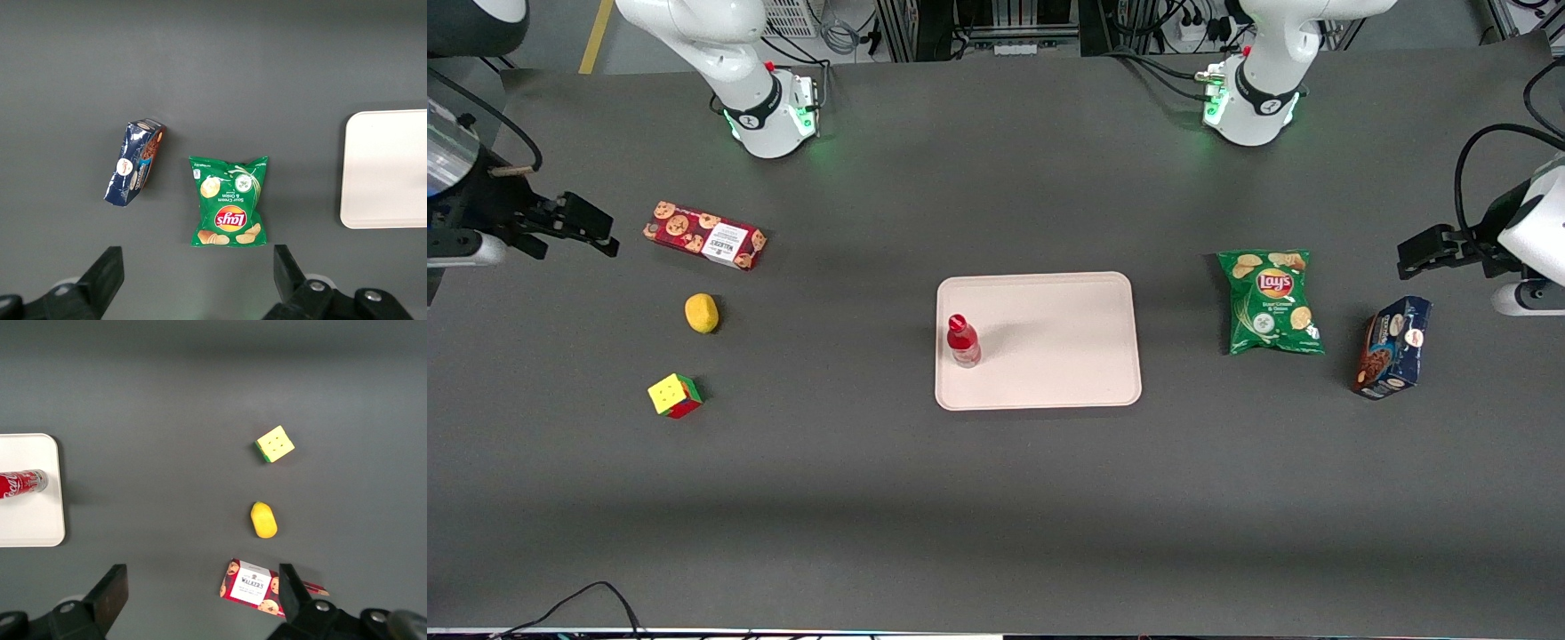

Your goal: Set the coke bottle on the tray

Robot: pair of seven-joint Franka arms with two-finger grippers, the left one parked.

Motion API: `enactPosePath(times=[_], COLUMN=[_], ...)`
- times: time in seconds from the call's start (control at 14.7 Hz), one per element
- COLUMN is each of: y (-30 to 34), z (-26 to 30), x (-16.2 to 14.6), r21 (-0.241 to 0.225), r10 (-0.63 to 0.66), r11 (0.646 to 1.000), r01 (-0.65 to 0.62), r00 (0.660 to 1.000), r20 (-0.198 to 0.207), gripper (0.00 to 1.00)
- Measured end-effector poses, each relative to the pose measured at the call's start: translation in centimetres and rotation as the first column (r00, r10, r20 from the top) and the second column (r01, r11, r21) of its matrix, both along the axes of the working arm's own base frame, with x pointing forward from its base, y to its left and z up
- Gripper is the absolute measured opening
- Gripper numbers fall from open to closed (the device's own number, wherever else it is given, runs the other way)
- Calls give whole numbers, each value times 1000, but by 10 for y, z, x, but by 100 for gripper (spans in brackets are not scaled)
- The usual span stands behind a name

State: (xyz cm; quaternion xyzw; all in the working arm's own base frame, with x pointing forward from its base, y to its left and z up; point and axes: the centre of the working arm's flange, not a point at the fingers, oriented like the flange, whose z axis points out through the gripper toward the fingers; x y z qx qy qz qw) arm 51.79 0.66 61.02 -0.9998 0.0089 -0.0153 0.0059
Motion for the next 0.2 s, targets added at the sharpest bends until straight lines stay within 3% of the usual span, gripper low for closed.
enactPosePath(times=[0.2], y=[-11], z=[1], x=[-2], r21=[1], r10=[5], r11=[1000], r01=[-5], r00=[1000], r20=[3], gripper=[100])
